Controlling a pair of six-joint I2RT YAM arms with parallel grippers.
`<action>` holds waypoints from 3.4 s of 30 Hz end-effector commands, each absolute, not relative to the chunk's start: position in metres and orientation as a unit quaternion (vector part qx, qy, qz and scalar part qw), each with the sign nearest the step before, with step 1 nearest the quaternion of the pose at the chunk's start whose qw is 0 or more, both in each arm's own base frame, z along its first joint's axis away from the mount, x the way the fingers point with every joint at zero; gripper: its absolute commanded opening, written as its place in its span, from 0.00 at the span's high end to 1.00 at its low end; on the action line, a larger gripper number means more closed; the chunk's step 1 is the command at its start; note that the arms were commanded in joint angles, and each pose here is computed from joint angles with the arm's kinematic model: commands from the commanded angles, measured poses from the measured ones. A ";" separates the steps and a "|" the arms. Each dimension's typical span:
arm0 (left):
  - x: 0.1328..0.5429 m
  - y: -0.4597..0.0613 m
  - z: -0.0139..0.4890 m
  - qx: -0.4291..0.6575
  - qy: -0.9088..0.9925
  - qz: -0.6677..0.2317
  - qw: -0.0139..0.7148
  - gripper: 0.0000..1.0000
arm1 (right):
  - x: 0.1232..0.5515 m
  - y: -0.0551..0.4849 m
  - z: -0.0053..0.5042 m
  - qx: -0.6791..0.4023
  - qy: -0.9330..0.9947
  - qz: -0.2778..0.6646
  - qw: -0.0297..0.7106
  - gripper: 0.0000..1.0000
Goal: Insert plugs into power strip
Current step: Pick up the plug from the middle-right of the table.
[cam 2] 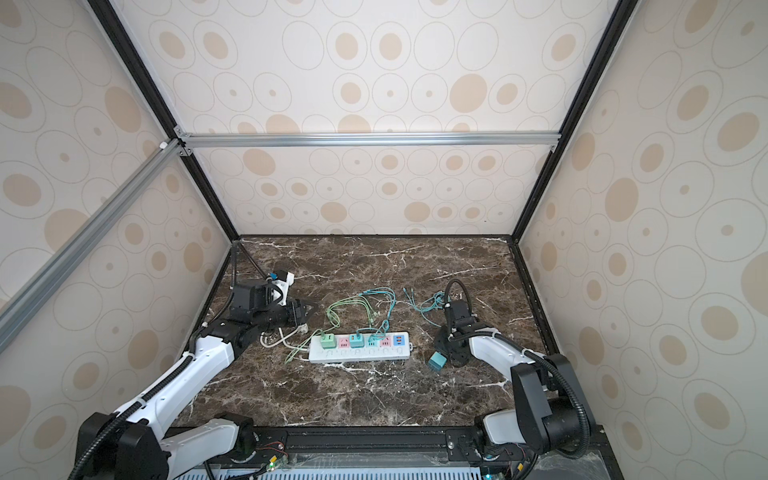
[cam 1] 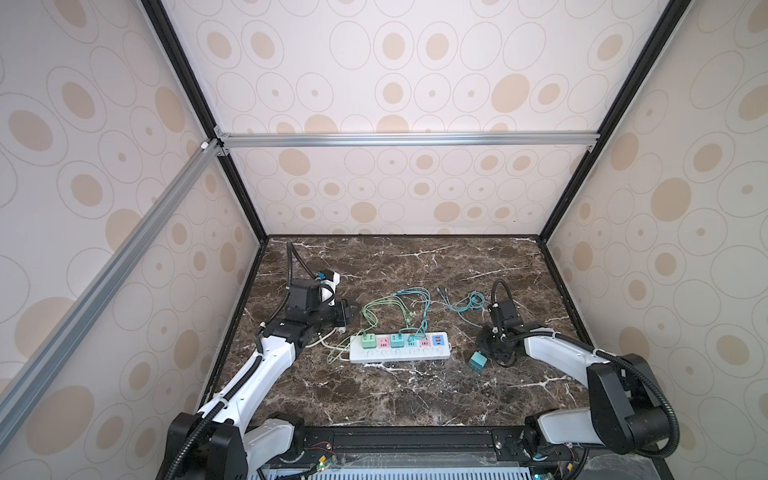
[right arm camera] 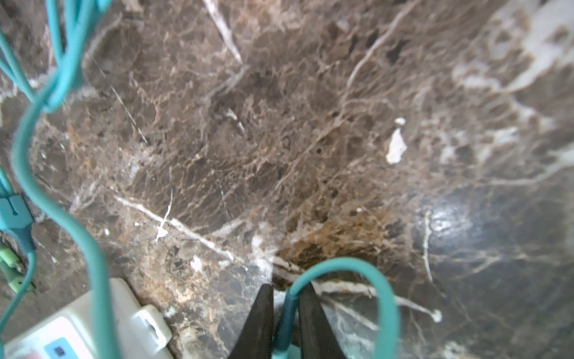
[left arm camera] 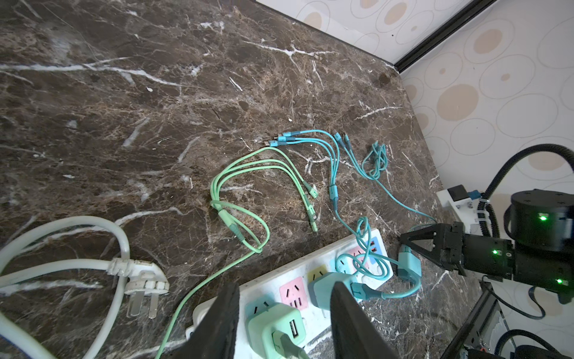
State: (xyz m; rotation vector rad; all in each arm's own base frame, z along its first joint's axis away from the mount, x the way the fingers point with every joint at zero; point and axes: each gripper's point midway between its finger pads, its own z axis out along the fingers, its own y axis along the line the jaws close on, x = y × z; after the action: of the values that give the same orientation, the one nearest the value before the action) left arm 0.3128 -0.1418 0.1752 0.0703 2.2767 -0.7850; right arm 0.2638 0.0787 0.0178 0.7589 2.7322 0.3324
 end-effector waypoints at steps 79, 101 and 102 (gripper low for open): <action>0.266 -0.469 0.224 0.273 0.767 -0.516 0.267 0.48 | 0.329 0.128 0.243 0.102 0.868 0.295 0.385 1.00; 0.267 -0.475 0.222 0.268 0.764 -0.527 0.257 0.84 | 0.323 0.130 0.240 0.088 0.872 0.297 0.378 0.92; 0.267 -0.475 0.222 0.269 0.765 -0.525 0.258 0.86 | 0.322 0.130 0.239 0.087 0.873 0.296 0.377 0.89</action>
State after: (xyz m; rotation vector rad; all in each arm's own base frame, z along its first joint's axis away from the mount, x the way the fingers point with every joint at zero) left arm 0.2675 -0.4656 0.2027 0.6971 2.1417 -1.3963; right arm 0.3284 0.1275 0.2364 0.2556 2.2398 0.7367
